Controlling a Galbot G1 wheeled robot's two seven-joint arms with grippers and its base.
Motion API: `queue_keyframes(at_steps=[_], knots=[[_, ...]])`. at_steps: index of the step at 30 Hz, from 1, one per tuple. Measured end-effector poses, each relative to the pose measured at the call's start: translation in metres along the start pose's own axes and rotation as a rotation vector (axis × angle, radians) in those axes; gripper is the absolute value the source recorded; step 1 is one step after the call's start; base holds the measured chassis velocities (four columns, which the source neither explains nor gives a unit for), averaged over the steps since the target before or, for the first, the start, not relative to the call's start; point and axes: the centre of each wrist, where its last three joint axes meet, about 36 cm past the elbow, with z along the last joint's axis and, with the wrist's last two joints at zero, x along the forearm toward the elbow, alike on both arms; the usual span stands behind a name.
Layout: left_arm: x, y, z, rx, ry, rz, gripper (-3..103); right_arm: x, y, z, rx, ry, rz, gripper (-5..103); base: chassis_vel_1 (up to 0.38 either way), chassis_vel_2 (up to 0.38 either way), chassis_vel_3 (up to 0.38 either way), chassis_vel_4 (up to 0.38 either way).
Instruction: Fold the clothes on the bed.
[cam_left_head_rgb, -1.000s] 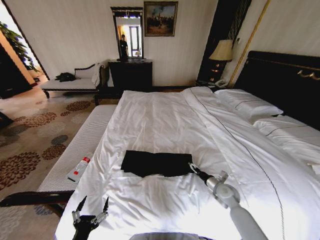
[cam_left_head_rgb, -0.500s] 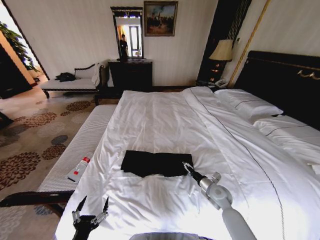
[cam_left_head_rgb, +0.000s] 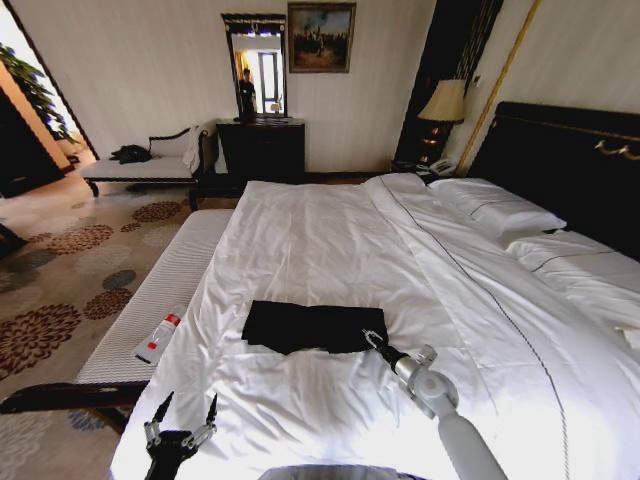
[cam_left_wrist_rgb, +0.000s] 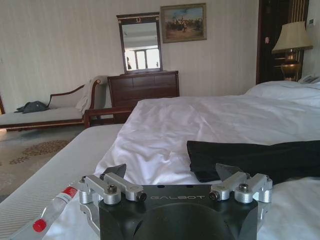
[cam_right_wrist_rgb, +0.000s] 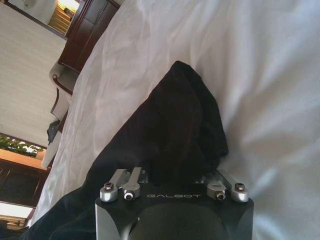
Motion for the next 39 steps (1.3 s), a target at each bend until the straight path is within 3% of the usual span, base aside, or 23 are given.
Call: queue_keyframes(at_steps=[2, 4, 5, 10, 23, 27, 36, 39], knots=[[0.0, 0.0, 0.0, 0.0, 0.0, 0.0, 100, 0.001, 0.0, -0.001, 0.002, -0.002, 0.001, 27, 0.0, 0.0, 0.0, 0.0], [0.0, 0.0, 0.0, 0.0, 0.0, 0.0, 100, 0.001, 0.0, -0.001, 0.002, -0.002, 0.001, 27, 0.0, 0.0, 0.0, 0.0], [0.0, 0.0, 0.0, 0.0, 0.0, 0.0, 100, 0.002, 0.0, 0.0, 0.002, -0.002, 0.001, 16, 0.0, 0.0, 0.0, 0.0], [0.0, 0.0, 0.0, 0.0, 0.0, 0.0, 100, 0.002, 0.001, 0.0, 0.004, -0.004, -0.002, 4, 0.0, 0.0, 0.0, 0.0], [0.0, 0.0, 0.0, 0.0, 0.0, 0.0, 100, 0.007, 0.004, -0.002, 0.043, -0.023, 0.003, 4, 0.0, 0.0, 0.0, 0.0], [0.0, 0.0, 0.0, 0.0, 0.0, 0.0, 100, 0.022, 0.008, -0.013, 0.15, -0.071, 0.019, 4, 0.0, 0.0, 0.0, 0.0], [0.0, 0.0, 0.0, 0.0, 0.0, 0.0, 100, 0.054, 0.008, -0.038, 0.238, -0.155, 0.063, 4, 0.0, 0.0, 0.0, 0.0], [0.0, 0.0, 0.0, 0.0, 0.0, 0.0, 100, 0.07, -0.002, -0.062, 0.321, -0.2, 0.123, 4, 0.0, 0.0, 0.0, 0.0]])
